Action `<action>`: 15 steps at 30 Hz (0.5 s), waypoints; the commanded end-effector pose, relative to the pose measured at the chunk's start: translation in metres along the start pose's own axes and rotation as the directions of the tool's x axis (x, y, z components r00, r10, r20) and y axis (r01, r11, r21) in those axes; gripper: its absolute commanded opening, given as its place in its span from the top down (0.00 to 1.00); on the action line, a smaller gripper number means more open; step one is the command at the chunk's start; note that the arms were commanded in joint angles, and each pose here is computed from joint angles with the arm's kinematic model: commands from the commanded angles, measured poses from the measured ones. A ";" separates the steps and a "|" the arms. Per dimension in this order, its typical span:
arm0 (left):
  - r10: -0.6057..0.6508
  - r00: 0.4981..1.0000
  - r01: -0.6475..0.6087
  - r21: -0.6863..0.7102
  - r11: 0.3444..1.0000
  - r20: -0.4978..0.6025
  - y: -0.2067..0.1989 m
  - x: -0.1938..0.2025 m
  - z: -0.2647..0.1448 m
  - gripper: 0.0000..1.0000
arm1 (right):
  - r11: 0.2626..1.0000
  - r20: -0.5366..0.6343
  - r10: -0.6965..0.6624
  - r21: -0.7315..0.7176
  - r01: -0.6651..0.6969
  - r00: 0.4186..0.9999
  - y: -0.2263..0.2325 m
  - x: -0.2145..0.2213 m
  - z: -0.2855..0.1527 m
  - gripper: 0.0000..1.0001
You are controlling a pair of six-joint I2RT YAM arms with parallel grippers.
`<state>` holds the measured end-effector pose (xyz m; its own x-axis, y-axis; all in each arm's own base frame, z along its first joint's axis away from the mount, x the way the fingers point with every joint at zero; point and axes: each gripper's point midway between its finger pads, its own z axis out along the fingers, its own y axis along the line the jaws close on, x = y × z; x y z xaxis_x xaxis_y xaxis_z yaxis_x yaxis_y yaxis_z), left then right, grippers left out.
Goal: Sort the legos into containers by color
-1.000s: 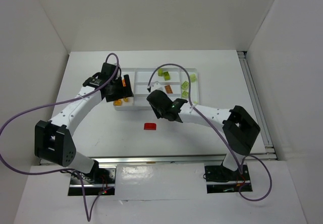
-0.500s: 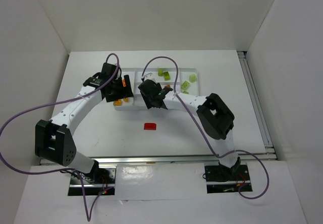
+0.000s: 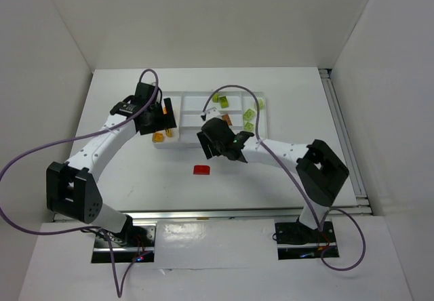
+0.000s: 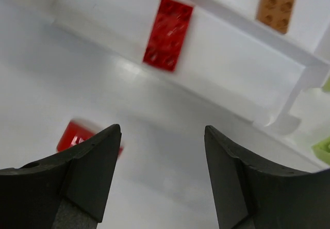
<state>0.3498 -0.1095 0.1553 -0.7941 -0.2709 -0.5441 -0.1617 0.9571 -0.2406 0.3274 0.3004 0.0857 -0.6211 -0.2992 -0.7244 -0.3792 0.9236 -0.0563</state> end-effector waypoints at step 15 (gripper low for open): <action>0.002 0.999 -0.003 0.022 1.000 0.055 -0.006 -0.018 -0.016 0.10 | 0.872 0.000 -0.355 -0.360 0.331 0.935 0.085 0.059 -0.008 0.17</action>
<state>0.3502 -0.1064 0.1589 -0.7889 -0.2727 -0.5506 -0.1702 0.9581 -0.2306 0.2454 0.3406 0.0412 -0.5017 -0.5988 -0.6242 -0.7496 0.6612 -0.0318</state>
